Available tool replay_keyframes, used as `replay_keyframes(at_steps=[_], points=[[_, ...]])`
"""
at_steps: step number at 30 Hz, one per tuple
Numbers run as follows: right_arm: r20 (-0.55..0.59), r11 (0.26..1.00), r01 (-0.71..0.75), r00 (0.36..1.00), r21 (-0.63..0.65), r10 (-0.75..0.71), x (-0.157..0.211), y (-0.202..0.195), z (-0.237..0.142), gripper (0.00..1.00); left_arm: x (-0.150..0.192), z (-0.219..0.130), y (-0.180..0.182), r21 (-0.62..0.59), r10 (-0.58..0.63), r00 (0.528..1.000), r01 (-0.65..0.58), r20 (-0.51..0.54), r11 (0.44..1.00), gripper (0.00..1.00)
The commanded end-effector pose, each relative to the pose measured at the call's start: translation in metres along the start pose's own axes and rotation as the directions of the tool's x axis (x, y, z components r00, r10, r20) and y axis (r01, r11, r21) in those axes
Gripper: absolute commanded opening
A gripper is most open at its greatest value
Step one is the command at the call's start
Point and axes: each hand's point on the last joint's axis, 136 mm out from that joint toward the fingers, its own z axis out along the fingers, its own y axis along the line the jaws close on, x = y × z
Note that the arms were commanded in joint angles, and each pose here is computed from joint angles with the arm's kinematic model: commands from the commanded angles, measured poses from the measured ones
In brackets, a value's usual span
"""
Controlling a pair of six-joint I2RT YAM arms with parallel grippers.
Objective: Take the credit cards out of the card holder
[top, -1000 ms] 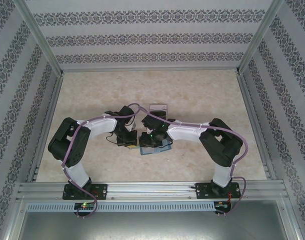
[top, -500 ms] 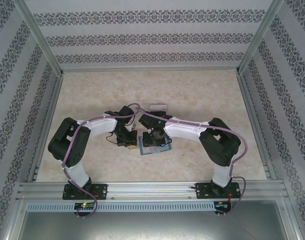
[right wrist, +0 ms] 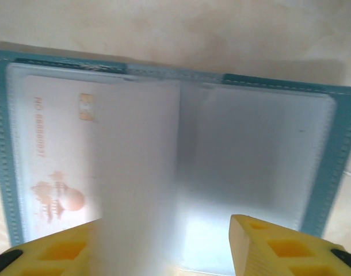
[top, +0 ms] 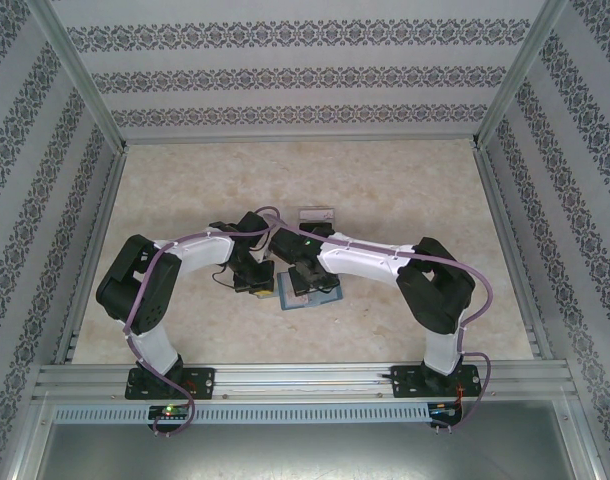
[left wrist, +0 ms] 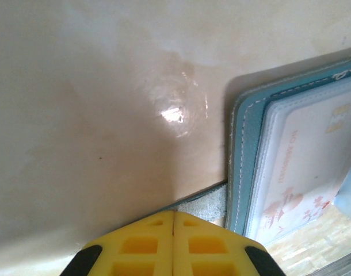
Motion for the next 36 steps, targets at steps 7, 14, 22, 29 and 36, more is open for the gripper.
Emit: replay_keyframes(at_steps=[7, 14, 22, 29, 36], points=[[0.016, 0.986, 0.056, 0.998, 0.159, -0.060, 0.002, -0.028, -0.009, 0.54, 0.004, 0.012, 0.008, -0.040, 0.014, 0.999, -0.015, -0.035, 0.999, 0.06], [-0.007, 0.982, 0.054, 0.999, 0.180, -0.054, 0.007, -0.036, 0.001, 0.56, 0.004, 0.012, 0.008, -0.041, 0.013, 0.999, -0.014, -0.034, 0.999, 0.06], [-0.035, 0.978, 0.038, 0.999, 0.207, -0.032, 0.015, -0.052, 0.014, 0.57, 0.004, 0.012, 0.009, -0.048, 0.009, 0.999, -0.011, -0.035, 0.999, 0.06], [-0.060, 0.977, 0.023, 0.998, 0.210, -0.011, 0.022, -0.062, 0.023, 0.55, 0.004, 0.014, 0.011, -0.056, 0.007, 0.999, -0.009, -0.039, 0.998, 0.06], [-0.051, 0.985, 0.001, 0.999, 0.174, 0.008, 0.023, -0.062, 0.018, 0.46, -0.002, 0.007, 0.007, -0.059, 0.017, 1.000, -0.018, -0.020, 0.998, 0.06]])
